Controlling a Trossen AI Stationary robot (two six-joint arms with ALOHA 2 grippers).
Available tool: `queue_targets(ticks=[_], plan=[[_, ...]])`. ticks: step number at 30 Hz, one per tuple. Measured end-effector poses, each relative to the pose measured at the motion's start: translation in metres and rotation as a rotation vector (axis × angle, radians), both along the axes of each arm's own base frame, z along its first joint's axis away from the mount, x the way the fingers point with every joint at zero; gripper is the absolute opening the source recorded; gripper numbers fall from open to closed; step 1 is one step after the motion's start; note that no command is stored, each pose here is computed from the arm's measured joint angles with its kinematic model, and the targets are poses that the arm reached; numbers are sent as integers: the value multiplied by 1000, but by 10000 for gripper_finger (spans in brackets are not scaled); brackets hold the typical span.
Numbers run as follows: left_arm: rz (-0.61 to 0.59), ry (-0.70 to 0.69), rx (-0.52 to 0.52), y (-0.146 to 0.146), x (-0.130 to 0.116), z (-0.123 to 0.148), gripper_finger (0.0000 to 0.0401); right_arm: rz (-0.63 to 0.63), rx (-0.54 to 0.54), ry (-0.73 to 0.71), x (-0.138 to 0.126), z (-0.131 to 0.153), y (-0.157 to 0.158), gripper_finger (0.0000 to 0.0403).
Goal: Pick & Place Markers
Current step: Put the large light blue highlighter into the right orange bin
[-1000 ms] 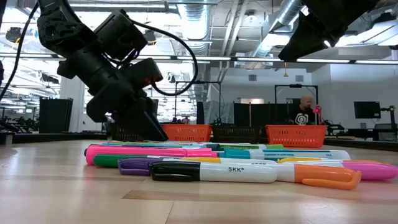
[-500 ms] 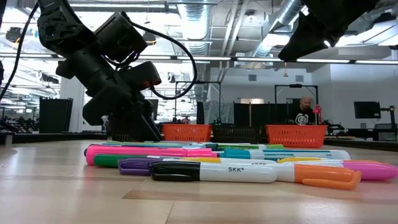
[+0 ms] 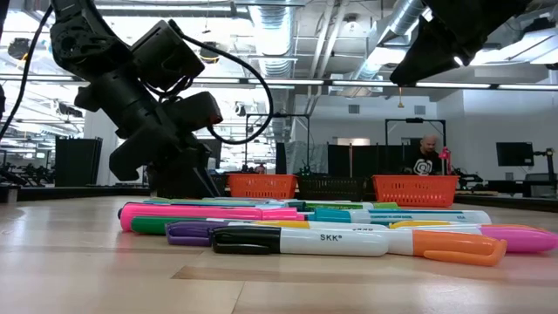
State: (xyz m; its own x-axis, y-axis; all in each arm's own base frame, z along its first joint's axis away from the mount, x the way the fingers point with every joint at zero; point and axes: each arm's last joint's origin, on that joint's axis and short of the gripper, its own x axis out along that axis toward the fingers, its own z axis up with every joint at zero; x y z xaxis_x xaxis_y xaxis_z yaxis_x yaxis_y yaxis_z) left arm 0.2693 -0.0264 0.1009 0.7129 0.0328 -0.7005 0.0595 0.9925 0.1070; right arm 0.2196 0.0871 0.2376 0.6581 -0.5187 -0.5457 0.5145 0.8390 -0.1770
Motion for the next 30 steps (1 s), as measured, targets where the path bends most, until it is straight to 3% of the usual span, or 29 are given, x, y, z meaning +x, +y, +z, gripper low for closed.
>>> queue_targets(ticks=[15,30], plan=[[11,-4,17,1,0,0,84,1,7,-10,1,1,0,133],[0,-10,27,1,0,0,84,2,8,-9,1,0,1,133]])
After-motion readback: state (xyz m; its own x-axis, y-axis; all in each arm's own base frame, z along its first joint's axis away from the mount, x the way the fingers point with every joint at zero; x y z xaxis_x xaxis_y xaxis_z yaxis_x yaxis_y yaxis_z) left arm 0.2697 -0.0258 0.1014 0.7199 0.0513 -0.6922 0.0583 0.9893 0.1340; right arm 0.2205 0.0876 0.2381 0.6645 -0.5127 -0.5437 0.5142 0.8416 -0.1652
